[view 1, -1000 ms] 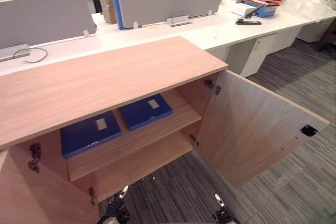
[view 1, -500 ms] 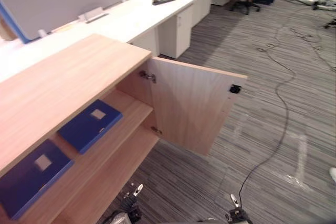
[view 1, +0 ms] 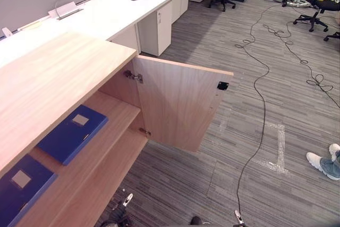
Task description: Walk over to the cabinet, pick up the folder, carry it to the office cabinet, place the folder inside the office cabinet, then close the office cabinet door
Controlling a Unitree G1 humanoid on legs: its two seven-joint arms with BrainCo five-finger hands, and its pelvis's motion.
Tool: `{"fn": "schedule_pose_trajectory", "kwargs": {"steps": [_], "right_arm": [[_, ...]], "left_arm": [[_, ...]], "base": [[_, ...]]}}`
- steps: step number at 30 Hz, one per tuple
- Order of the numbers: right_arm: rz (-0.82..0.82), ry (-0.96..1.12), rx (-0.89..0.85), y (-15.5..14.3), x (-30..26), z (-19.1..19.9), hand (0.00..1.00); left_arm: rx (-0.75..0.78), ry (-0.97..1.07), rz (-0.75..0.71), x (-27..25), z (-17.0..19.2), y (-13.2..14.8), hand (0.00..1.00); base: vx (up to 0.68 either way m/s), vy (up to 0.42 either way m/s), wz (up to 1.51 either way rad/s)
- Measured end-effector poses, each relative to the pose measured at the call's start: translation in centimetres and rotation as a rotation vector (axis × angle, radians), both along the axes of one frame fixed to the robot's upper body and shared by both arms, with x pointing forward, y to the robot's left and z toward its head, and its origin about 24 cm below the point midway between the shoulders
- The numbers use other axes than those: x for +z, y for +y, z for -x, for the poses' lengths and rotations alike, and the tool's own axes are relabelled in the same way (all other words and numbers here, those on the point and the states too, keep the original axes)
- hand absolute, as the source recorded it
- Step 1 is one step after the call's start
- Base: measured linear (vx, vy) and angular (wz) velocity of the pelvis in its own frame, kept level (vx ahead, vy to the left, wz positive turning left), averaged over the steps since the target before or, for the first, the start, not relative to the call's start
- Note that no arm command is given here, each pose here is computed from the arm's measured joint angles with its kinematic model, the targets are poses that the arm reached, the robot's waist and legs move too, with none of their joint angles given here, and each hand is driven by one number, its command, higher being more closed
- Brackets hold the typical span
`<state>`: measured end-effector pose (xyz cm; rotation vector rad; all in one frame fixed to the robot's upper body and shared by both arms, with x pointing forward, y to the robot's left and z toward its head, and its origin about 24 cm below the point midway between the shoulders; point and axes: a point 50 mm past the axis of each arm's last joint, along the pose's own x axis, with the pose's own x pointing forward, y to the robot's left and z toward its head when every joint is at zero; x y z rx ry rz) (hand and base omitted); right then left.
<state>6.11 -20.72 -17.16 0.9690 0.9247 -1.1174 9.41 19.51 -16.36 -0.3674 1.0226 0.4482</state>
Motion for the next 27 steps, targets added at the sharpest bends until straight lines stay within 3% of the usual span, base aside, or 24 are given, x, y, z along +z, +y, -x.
{"fn": "schedule_pose_trajectory", "kwargs": {"steps": [10,16,19,27], "right_arm": [[0.007,-0.006,0.037,-0.2,0.0,-0.1,0.00],[0.026,0.000,0.042,-0.6,0.1,-0.1,0.00],[0.004,0.020,0.070,0.6,-0.2,0.8,0.00],[0.032,0.012,0.168,0.6,-0.1,0.8,0.00]], "left_arm": [[0.068,0.008,-0.009,0.0,1.0,0.8,0.00],[0.133,-0.016,0.019,0.0,0.8,0.0,0.00],[0.177,-0.015,0.006,0.0,1.2,0.7,0.00],[0.159,0.014,0.001,-0.2,2.1,0.5,0.00]], "base": [[0.00,-0.006,-0.39],[0.00,0.200,-0.59],[0.15,0.174,-0.32],[0.18,0.051,-0.06]]}}
